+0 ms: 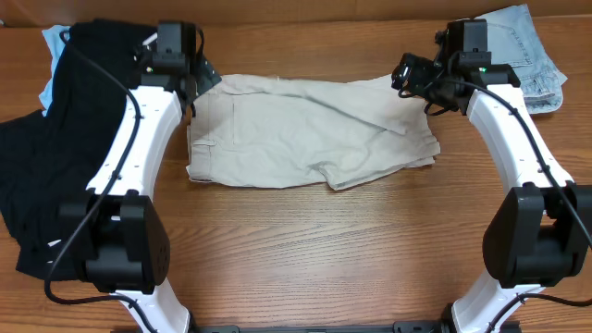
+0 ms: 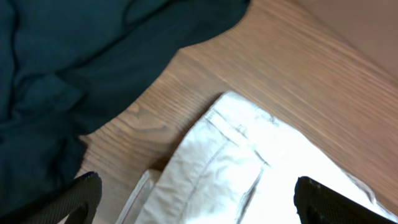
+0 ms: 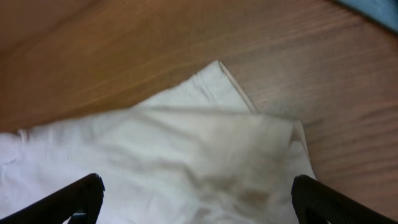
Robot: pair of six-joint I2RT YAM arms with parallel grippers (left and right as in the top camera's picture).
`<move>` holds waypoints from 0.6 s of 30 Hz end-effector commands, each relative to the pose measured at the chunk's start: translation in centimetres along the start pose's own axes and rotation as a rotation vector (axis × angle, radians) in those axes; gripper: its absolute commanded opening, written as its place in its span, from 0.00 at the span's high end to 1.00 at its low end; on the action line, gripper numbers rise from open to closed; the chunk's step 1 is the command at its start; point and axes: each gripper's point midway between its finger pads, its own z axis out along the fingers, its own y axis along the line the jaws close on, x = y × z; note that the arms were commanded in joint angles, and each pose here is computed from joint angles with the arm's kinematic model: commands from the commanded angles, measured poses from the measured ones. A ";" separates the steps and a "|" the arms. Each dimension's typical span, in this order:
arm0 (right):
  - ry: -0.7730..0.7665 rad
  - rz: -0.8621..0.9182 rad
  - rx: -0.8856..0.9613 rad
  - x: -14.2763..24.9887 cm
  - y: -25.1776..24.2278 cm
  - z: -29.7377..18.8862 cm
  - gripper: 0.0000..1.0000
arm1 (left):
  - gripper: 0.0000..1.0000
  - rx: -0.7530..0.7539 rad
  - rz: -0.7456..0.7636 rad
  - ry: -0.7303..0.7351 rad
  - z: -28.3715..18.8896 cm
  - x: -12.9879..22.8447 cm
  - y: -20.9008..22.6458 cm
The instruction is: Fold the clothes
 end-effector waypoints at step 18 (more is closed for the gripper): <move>0.287 -0.056 -0.011 9.6 1.1 0.8 0.44 | 0.78 -0.033 0.277 0.369 -1.6 8.6 -0.1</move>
